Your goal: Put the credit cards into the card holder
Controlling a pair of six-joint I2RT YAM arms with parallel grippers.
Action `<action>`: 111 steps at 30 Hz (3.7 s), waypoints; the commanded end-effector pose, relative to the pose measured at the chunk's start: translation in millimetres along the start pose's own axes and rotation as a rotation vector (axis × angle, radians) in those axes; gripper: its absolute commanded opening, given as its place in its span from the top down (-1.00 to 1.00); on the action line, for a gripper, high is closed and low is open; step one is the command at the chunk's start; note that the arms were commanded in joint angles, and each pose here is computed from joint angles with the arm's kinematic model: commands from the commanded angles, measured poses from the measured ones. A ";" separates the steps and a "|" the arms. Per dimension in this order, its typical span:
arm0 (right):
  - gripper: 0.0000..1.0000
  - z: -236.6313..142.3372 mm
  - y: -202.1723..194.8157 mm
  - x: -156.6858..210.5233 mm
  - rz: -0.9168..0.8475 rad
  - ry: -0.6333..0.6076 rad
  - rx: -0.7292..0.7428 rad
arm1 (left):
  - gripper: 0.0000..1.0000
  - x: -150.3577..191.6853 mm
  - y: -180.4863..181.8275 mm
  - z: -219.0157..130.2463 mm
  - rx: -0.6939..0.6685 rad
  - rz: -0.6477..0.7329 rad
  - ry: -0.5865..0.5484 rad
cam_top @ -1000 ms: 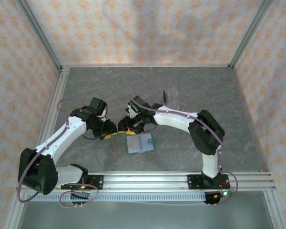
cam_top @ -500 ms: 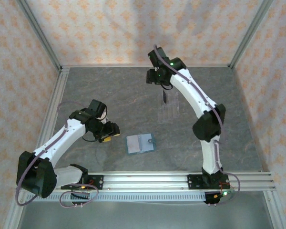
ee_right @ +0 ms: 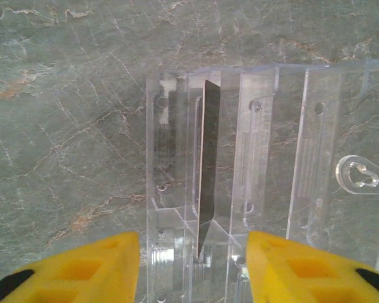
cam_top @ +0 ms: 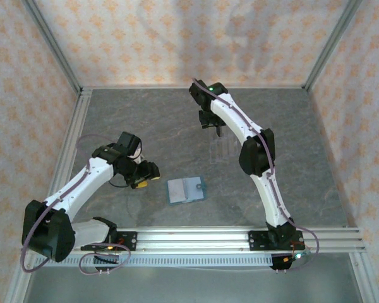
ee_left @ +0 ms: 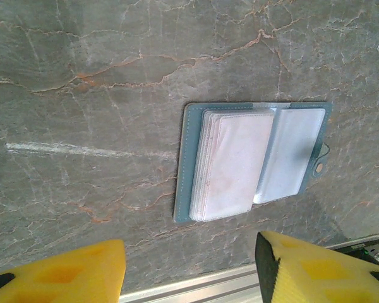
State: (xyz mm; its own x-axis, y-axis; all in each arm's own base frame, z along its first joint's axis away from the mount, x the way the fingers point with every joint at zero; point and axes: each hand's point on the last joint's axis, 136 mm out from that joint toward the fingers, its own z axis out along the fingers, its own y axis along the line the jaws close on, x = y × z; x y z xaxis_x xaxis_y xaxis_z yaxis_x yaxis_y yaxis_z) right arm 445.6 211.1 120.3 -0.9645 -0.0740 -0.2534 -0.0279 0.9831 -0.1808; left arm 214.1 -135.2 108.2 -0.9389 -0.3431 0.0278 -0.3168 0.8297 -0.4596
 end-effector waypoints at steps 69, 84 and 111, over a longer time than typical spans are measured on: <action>0.61 25.7 -2.2 -0.1 0.045 0.056 -0.030 | -0.14 1.7 3.3 -0.2 -0.026 0.020 0.008; 0.86 27.9 -4.9 1.5 0.030 0.060 -0.012 | -0.14 3.6 5.6 -1.4 -0.026 0.011 -0.001; 1.00 -49.7 -25.0 -21.4 0.051 -0.091 -0.038 | -0.26 9.1 8.4 16.7 -0.019 0.028 0.070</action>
State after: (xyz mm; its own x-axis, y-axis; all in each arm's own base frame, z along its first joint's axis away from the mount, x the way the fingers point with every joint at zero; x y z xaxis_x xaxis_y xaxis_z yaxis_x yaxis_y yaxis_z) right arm 461.9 202.4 142.6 -0.9531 -0.0247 -0.3016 0.0130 0.9924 -0.1224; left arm 208.9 -134.9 95.6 -0.9449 -0.3213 0.0625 -0.3152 0.8417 -0.4384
